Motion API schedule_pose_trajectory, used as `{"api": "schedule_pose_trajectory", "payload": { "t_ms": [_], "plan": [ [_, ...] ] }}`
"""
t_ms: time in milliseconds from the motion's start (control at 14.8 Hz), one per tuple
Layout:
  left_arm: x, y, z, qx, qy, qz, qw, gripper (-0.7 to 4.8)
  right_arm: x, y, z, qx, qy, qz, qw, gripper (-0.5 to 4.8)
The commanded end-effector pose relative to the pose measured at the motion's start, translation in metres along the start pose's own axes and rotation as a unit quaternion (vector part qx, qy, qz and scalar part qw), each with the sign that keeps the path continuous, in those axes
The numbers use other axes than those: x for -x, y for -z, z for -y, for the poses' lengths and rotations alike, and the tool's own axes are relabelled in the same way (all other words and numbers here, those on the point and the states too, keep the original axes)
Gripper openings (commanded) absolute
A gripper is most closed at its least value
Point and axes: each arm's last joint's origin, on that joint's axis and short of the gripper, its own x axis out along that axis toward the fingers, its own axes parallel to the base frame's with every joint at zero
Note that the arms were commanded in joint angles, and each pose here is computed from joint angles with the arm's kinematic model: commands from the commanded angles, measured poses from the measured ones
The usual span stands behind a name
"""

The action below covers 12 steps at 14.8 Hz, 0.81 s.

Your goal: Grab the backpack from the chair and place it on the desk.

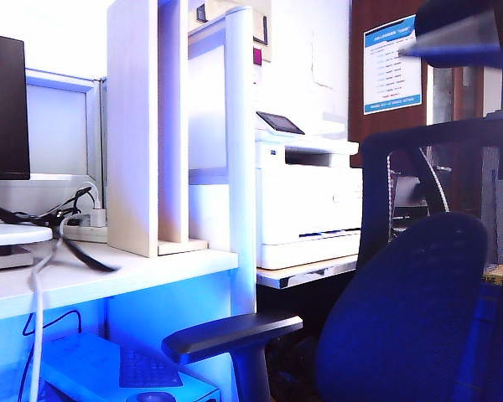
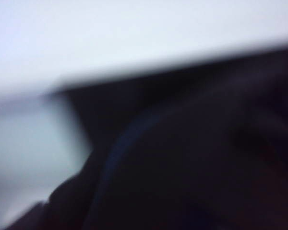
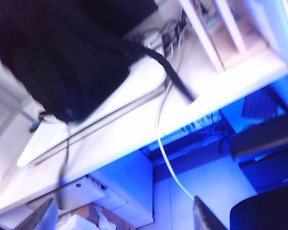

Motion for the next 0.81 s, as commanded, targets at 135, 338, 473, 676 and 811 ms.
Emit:
{"api": "schedule_pose_trajectory", "payload": {
  "t_ms": [135, 338, 473, 676, 811],
  "plan": [
    [0.001, 0.005, -0.035, -0.018, -0.144, -0.041, 0.989, 4.79, 0.0, -0.002, -0.002, -0.001, -0.002, -0.001, 1.0, 3.58],
    [0.018, 0.001, -0.043, -0.031, -0.13, -0.069, 0.989, 4.79, 0.0, -0.002, -0.002, -0.002, -0.001, -0.003, 1.0, 3.55],
    [0.031, -0.007, -0.034, 0.029, -0.006, -0.055, 0.998, 4.79, 0.0, -0.001, -0.002, -0.004, -0.002, -0.007, 1.0, 3.55],
    [0.061, -0.035, -0.009, 0.099, 0.274, 0.014, 0.956, 4.79, 0.0, -0.001, -0.002, 0.011, -0.001, -0.005, 1.0, 3.55],
    [0.107, -0.066, 0.025, 0.11, 0.445, 0.08, 0.885, 4.79, 0.001, -0.003, -0.001, 0.042, 0.018, 0.011, 0.999, 3.55]
  ]
}}
